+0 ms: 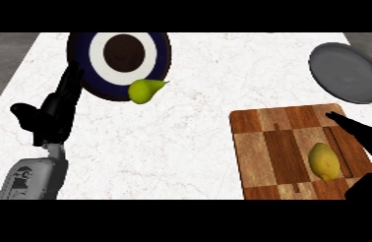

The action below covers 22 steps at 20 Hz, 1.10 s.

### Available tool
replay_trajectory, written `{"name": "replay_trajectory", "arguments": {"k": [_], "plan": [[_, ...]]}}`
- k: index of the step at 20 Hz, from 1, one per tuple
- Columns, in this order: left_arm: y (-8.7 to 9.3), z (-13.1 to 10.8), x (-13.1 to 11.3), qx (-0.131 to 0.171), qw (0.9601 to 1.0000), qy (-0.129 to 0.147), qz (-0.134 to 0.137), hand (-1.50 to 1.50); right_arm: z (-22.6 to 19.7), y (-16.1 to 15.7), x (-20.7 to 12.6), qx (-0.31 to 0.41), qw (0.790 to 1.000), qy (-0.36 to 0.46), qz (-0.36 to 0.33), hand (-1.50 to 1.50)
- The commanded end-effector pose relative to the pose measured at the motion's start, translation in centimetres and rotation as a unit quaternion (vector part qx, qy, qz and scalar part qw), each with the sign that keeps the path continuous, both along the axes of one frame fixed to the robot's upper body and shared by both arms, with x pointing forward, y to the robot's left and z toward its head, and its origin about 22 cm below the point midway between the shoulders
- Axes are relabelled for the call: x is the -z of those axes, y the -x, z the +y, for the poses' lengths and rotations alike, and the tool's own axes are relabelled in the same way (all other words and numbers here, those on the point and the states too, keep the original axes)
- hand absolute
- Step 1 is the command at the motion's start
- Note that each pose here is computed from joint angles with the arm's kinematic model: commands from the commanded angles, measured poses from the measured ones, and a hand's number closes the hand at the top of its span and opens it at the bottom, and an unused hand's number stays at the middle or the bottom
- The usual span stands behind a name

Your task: Pick the lemon from the cutting board and place it in the pan

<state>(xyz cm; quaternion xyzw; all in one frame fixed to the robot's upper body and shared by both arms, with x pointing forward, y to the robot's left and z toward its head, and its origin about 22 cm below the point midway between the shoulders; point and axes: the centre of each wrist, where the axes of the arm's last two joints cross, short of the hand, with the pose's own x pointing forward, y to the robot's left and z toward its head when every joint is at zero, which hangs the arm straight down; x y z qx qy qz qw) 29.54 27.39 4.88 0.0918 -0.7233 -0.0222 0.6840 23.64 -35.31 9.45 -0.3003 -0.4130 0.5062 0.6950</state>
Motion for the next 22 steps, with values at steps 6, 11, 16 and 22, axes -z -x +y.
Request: {"name": "replay_trajectory", "arguments": {"k": [6, 11, 16, 22], "plan": [[-2.3, -1.6, -0.2, 0.0, 1.0, 0.0, -0.003, 0.0, 2.8, -1.2, 2.1, -0.004, 1.0, 0.019, 0.019, -1.5], [0.0, -0.9, -1.2, 0.001, 1.0, -0.006, 0.005, 0.0, 1.8, 0.2, 3.0, -0.004, 0.999, 0.025, 0.04, -1.5], [0.9, -0.7, 0.8, 0.0, 1.0, 0.006, 0.005, 0.0, 0.9, 0.4, 5.9, -0.01, 0.998, 0.03, 0.061, -1.5], [-0.4, 1.1, 0.0, -0.005, 1.0, 0.003, -0.005, 0.0, 0.2, -0.9, 6.7, -0.09, 0.994, 0.006, 0.057, 1.5]]}}
